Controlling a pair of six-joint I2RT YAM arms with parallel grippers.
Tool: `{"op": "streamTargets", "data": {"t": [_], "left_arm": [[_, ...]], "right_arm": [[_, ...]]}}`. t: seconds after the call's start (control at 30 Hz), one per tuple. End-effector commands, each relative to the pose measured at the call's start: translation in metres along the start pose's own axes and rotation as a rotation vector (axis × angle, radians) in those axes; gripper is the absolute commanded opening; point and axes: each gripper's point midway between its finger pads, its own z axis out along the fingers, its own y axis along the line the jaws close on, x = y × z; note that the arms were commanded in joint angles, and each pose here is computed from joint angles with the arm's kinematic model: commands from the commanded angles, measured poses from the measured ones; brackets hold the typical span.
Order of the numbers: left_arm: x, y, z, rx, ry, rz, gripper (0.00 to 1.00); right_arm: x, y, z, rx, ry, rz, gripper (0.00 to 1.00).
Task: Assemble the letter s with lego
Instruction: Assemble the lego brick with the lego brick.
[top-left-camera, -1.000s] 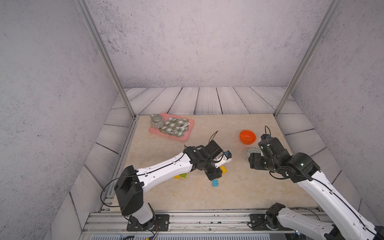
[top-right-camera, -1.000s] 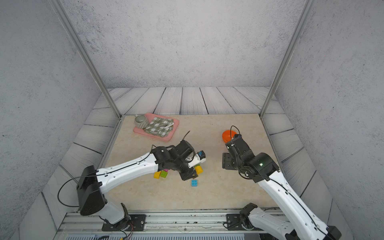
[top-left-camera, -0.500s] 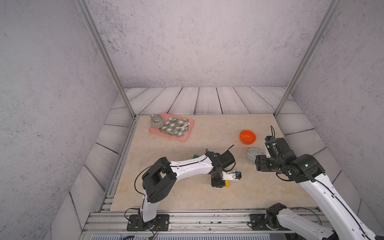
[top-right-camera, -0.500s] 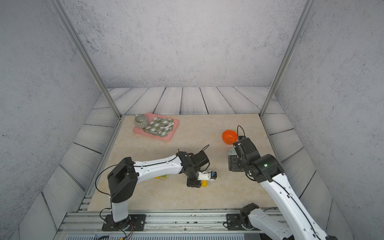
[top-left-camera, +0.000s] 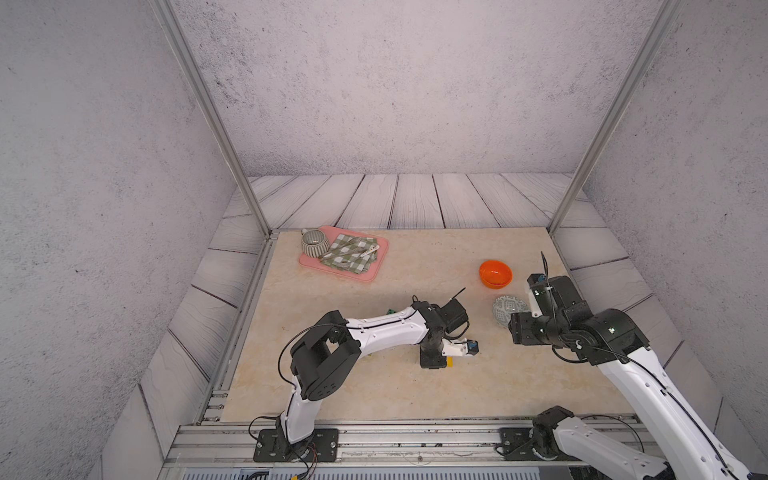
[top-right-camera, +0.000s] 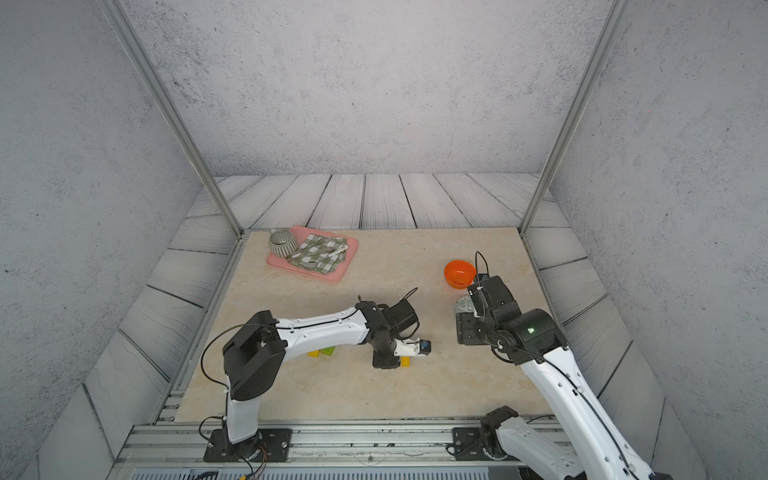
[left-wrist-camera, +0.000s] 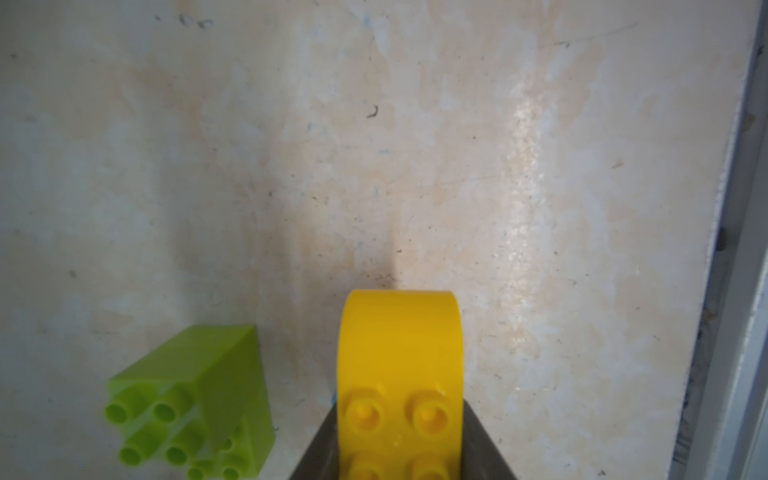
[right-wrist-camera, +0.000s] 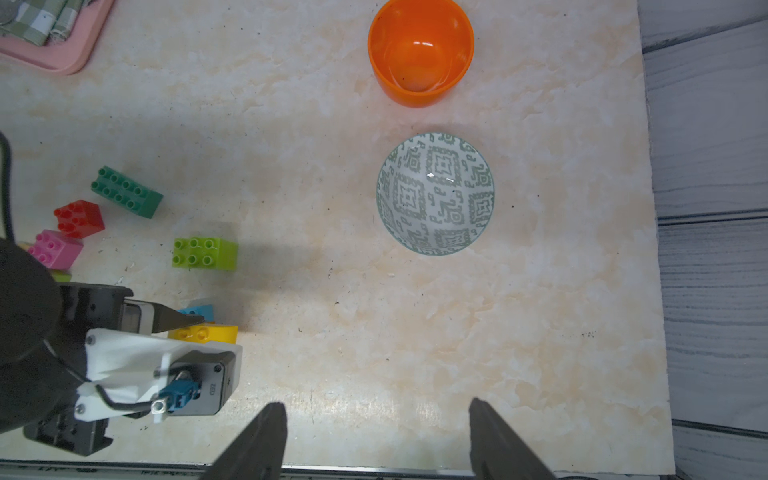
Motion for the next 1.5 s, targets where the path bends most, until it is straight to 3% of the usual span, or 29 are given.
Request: {"op": "streamTargets", "data": {"t": [0.0,0.2,0.33,0.8,1.47], "left_arm": [[-0.009,0.011,-0.018,-0.046,-0.049,-0.037,0.00],[-0.013,0.023,-0.036,-0.093,-0.083,-0.115,0.00],[0.001,0.031,-0.040,-0.132,-0.045,-0.172,0.00],[0.016,0.032,-0.023,-0.111,-0.051,-0.328,0.00],[0.032,0.015,-0.017,-0.071,-0.025,-0.375,0.00]], "right_arm": [[0.002,0.002,0.003,-0.014,0.011,-0.010,0.73],[0.002,0.003,0.002,-0.018,0.015,-0.012,0.73],[0.003,0.004,0.002,-0.023,0.019,-0.010,0.73],[0.003,0.008,0.005,-0.040,0.029,-0.011,0.73],[0.004,0.011,0.009,-0.054,0.044,-0.015,0.73]]}}
